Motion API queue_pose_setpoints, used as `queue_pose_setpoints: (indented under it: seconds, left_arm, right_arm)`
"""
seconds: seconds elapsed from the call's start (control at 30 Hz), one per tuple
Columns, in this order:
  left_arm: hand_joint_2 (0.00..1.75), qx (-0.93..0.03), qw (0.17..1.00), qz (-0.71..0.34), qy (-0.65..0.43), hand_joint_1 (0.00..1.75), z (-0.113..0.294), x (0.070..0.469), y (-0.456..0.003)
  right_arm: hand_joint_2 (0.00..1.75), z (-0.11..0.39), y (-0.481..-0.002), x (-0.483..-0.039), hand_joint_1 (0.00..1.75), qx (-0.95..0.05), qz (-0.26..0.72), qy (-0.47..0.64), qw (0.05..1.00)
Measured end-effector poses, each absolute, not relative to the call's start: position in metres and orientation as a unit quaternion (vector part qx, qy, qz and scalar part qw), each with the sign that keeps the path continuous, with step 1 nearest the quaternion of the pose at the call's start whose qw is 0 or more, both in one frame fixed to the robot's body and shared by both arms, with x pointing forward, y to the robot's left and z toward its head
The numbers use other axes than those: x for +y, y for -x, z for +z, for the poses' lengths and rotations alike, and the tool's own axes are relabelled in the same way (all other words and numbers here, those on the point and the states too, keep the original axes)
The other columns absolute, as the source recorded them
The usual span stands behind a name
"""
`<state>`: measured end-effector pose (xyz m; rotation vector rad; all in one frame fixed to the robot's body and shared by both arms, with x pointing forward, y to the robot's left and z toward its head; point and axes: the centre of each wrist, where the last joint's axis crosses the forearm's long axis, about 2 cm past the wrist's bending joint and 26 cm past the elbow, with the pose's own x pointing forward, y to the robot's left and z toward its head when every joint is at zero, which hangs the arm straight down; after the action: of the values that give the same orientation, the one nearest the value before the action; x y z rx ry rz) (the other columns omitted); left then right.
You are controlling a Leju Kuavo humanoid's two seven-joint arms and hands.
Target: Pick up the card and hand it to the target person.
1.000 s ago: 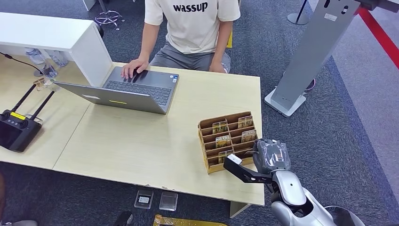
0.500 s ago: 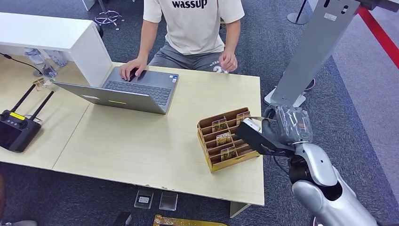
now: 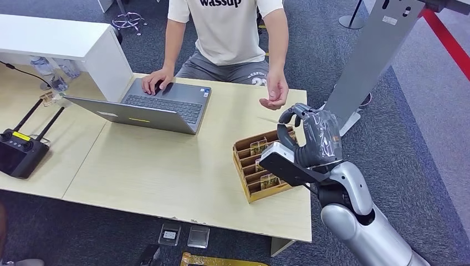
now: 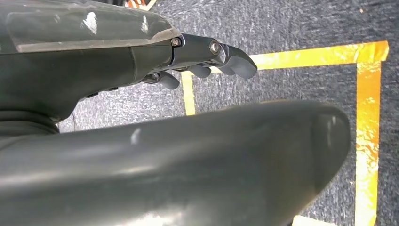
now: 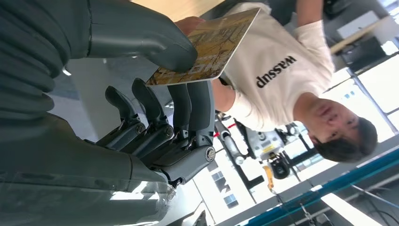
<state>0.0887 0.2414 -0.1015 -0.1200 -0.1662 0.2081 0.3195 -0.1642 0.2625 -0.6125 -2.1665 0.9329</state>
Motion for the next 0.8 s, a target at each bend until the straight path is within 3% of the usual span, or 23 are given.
queue_pose_setpoints:
  seconds: [0.57, 0.7, 0.8]
  left_arm:
    - [0.0, -0.085, 0.989, 0.091, 0.077, 0.0, -0.1, 0.233, -0.094]
    - [1.75, -0.085, 0.989, 0.091, 0.083, 0.0, -0.1, 0.233, -0.092]
    - [0.44, -0.084, 0.988, 0.091, 0.087, 0.0, -0.1, 0.232, -0.091]
  right_arm:
    - [1.75, 0.217, -0.35, -0.128, 1.52, -0.834, 0.337, 0.262, 0.349]
    - [1.75, 0.211, -0.352, -0.127, 0.0, -0.827, 0.34, 0.271, 0.357]
    - [1.75, 0.208, -0.352, -0.127, 0.0, -0.823, 0.342, 0.273, 0.363]
